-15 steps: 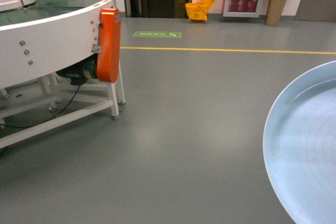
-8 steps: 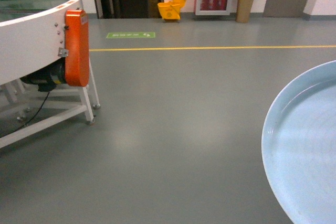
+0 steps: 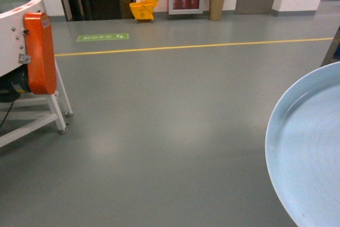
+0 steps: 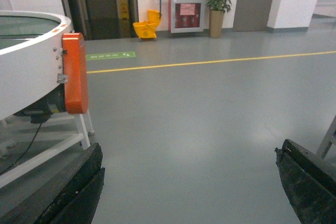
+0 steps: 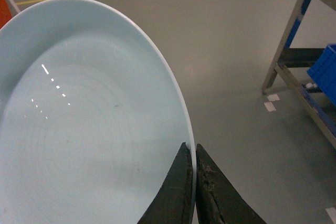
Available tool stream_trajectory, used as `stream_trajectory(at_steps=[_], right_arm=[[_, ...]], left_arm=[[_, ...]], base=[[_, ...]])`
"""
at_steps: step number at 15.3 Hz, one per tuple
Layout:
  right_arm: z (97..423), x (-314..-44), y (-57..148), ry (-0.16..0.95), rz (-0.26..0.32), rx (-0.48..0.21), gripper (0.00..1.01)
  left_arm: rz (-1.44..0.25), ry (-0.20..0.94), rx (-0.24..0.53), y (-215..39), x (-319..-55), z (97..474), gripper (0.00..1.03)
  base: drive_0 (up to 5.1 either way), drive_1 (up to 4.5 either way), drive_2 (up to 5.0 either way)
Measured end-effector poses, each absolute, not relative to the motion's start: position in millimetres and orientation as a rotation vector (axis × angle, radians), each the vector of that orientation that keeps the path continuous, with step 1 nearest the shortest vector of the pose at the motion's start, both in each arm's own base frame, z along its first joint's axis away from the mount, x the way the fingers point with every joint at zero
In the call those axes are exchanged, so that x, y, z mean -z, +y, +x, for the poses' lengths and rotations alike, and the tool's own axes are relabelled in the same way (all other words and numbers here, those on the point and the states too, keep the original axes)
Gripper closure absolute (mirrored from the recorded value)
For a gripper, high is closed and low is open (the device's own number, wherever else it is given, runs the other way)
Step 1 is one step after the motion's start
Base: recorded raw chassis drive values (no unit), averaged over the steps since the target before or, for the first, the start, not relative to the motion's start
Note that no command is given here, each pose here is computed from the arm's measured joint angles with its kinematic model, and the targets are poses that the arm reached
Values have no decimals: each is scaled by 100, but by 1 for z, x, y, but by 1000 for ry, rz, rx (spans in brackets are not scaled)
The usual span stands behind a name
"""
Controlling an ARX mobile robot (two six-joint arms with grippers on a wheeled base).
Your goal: Place blue tray on left shelf second layer neatly
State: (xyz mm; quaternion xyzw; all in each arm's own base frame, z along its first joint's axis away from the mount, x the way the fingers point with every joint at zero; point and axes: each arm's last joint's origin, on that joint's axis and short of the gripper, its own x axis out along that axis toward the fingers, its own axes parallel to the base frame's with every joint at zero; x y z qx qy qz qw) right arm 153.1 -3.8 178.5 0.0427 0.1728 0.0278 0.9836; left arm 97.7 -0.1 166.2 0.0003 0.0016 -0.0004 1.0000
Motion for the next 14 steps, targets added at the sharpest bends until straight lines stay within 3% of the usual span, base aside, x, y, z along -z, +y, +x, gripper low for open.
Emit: stream_trajectory(at_steps=[14], right_arm=[[153,-179,-4,347,86,-56,99]], left_arm=[[1,3,1,0,-166,98,5]], base=[[-162,-162,-162]])
